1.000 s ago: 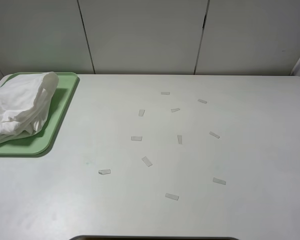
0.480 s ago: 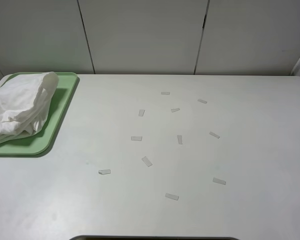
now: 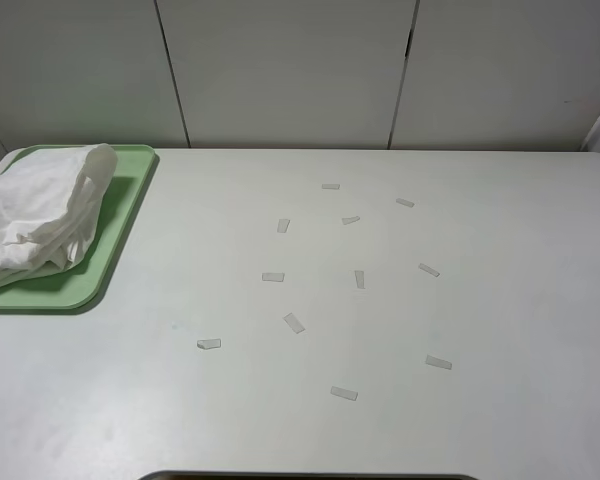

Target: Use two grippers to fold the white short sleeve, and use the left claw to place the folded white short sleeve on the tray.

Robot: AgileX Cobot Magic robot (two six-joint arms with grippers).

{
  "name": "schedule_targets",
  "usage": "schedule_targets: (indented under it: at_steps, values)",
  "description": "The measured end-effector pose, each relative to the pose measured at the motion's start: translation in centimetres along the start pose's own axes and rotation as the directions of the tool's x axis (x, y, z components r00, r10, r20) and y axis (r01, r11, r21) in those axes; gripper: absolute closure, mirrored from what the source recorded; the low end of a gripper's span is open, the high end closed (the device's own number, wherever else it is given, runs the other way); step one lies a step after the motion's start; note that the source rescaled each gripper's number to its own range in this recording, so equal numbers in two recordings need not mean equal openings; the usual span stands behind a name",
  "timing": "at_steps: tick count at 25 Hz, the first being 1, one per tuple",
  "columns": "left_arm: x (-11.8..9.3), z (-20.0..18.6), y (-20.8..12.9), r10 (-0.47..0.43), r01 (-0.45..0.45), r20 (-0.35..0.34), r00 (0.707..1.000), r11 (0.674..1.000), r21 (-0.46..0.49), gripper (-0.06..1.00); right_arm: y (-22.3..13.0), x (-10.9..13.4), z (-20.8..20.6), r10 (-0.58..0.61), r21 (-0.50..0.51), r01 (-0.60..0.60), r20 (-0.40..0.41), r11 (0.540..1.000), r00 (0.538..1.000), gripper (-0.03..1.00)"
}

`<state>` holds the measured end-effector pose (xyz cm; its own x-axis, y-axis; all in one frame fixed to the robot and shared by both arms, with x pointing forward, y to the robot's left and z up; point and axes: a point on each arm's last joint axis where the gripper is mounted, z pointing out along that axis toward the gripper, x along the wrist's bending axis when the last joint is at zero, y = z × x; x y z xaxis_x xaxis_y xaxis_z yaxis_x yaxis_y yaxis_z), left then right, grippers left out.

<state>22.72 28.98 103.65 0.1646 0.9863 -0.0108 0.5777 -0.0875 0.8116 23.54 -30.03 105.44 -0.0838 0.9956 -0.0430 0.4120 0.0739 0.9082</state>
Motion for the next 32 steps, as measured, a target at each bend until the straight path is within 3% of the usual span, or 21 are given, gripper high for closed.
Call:
schedule_targets:
  at_steps: [32]
  values:
    - [0.0, 0.0, 0.0, 0.0, 0.0, 0.0, 1.0, 1.0, 0.0, -0.06, 0.0, 0.0, 0.0, 0.0, 0.0, 0.0, 0.0, 1.0, 1.0, -0.03]
